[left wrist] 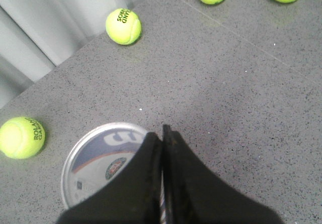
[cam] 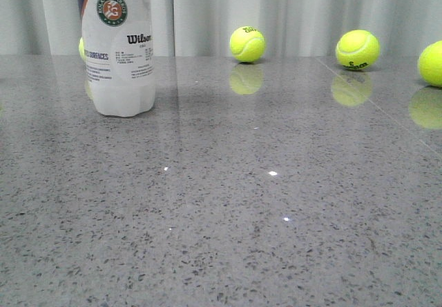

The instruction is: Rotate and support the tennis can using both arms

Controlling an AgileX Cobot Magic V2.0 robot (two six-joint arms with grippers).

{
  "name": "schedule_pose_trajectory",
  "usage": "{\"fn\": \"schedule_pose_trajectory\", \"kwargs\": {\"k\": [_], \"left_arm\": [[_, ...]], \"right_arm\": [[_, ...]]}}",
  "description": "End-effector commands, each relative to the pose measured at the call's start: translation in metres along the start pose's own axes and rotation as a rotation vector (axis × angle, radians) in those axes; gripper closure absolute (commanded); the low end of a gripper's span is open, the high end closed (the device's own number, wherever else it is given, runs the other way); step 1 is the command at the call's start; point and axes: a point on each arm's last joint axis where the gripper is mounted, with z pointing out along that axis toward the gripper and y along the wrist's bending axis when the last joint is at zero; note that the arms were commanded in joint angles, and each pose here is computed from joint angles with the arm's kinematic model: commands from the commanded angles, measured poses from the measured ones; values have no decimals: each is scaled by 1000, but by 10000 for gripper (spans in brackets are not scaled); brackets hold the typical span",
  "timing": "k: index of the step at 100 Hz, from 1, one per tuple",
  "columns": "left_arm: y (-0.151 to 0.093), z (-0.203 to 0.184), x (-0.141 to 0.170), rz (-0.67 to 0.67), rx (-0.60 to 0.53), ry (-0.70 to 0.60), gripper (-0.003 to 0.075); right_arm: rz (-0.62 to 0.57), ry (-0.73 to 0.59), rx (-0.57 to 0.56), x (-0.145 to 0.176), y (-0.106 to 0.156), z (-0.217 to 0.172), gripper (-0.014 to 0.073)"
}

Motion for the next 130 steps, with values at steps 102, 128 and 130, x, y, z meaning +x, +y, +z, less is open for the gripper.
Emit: {"fn": "schedule_pose_trajectory", "kwargs": {"k": [102, 128, 130], "left_arm": [[-14, -110, 206, -314, -372, -216, 739], [-13, -113, 238, -336, -521, -255, 739], [-14, -112, 240, -344, -525, -269, 739]], "right_arm": [[-1, -103, -3, -15, 1, -2, 656], [-1, -103, -3, -15, 1, -2, 656], [-1, -103, -3, -15, 1, -2, 656]]}}
